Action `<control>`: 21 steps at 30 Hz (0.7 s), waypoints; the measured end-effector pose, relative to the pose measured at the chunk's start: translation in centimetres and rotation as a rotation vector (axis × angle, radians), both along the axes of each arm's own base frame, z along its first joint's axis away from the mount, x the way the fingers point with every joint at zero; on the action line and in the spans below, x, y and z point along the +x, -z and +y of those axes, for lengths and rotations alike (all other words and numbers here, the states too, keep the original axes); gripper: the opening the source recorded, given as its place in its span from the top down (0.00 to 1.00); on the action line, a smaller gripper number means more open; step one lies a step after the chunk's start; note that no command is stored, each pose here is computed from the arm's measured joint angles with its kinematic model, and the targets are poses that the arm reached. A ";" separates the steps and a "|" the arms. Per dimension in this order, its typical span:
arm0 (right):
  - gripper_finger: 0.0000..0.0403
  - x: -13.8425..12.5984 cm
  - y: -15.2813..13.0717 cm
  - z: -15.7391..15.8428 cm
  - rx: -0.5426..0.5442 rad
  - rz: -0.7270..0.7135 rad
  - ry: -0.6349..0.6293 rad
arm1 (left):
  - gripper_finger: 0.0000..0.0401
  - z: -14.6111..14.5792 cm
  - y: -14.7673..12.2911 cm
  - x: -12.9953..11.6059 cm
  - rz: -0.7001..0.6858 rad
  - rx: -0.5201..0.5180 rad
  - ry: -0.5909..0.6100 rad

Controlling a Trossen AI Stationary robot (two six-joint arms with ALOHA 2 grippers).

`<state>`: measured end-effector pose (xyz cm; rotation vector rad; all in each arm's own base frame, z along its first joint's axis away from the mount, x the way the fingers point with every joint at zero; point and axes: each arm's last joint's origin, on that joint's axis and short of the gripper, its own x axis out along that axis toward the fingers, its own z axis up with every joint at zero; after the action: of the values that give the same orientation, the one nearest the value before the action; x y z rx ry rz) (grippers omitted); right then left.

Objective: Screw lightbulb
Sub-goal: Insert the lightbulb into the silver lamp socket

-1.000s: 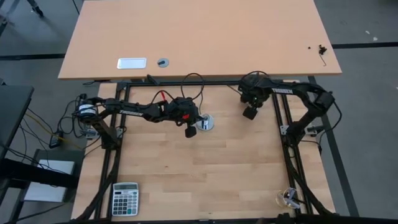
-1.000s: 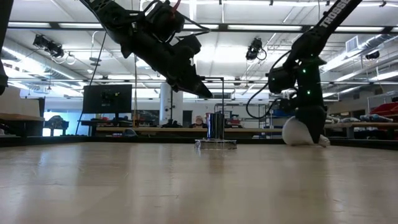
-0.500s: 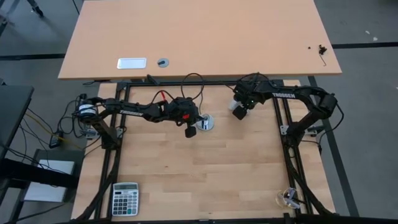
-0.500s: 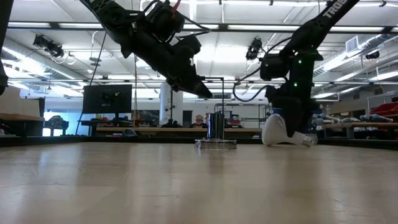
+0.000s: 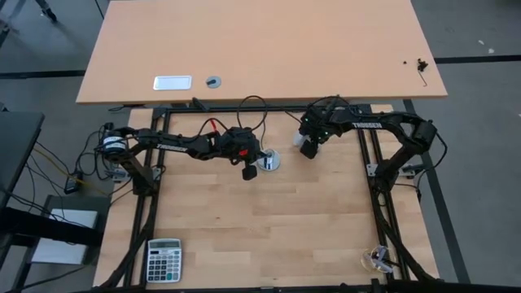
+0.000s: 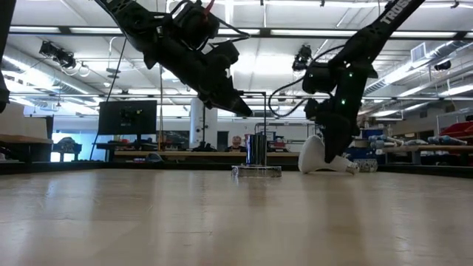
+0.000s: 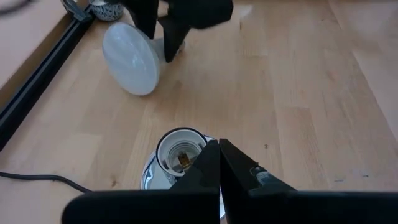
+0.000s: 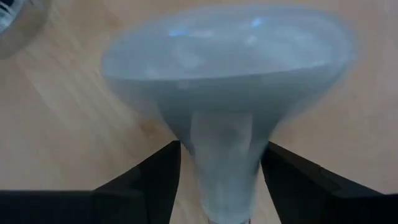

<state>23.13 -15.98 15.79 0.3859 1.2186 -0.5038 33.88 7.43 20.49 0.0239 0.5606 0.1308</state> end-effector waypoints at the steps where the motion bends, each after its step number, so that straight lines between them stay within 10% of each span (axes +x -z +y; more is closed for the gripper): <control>1: 0.44 0.1 0.5 0.0 0.012 0.016 -0.006 | 1.00 0.0 0.0 0.0 0.000 0.000 0.000; 21: 0.45 2.1 0.4 0.3 -0.053 -0.055 -0.044 | 1.00 0.0 0.0 0.0 -0.002 -0.001 -0.001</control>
<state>25.27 -15.68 15.42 0.3257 1.1563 -0.4841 33.90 7.44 20.51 0.0222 0.5585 0.1311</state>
